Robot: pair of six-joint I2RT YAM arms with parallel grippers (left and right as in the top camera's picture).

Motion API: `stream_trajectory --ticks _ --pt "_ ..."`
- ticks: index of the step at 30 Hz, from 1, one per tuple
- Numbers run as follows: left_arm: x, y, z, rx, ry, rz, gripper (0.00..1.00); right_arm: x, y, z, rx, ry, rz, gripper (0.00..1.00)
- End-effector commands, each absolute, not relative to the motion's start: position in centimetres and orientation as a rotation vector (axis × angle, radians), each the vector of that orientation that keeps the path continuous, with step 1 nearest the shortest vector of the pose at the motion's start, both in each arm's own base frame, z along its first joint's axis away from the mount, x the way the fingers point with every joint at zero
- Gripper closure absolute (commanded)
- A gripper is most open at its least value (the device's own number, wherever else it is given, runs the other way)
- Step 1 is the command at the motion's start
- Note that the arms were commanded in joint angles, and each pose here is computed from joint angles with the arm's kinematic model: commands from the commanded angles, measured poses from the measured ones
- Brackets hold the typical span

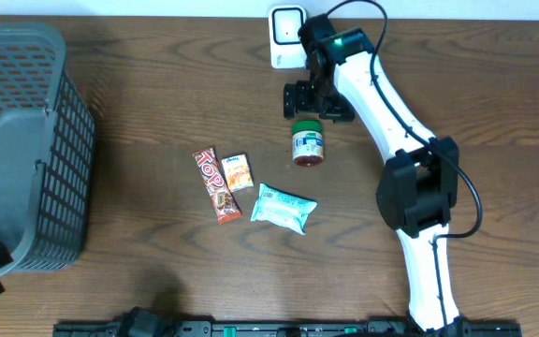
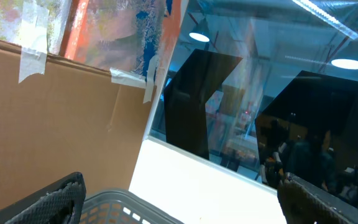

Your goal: Scan the item barcode

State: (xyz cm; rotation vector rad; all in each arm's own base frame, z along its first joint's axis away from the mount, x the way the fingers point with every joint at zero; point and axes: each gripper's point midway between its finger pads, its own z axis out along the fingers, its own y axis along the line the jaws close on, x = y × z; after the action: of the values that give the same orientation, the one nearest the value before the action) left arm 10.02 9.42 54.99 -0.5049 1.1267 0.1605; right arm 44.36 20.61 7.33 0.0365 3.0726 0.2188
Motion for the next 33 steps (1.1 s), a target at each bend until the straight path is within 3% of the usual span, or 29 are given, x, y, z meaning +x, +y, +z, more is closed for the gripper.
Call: stream_trajectory --ticks 1,9,12,18,20,25,33 --pt "9.8 9.6 54.9 -0.520 1.120 0.158 0.02 44.3 21.1 6.3 -0.011 3.091 0.203 0.01" --pt "9.8 9.6 54.9 -0.520 1.120 0.158 0.02 44.0 21.6 2.3 -0.047 3.136 0.121 0.04" --pt "9.8 9.6 54.9 -0.520 1.120 0.158 0.02 43.6 21.6 0.8 -0.053 3.170 0.099 0.12" --pt "9.8 9.6 54.8 -0.520 1.121 0.158 0.02 43.5 21.8 0.1 -0.027 3.176 0.094 0.44" --pt "9.8 9.6 54.9 -0.520 1.120 0.158 0.02 43.5 21.9 0.2 -0.021 3.177 0.098 0.50" --pt "9.8 9.6 54.9 -0.520 1.120 0.158 0.02 43.4 23.0 1.0 -0.064 3.177 0.204 0.51" --pt "9.8 9.6 54.9 -0.520 1.120 0.158 0.02 44.5 29.3 5.8 -0.469 2.976 0.741 0.53"
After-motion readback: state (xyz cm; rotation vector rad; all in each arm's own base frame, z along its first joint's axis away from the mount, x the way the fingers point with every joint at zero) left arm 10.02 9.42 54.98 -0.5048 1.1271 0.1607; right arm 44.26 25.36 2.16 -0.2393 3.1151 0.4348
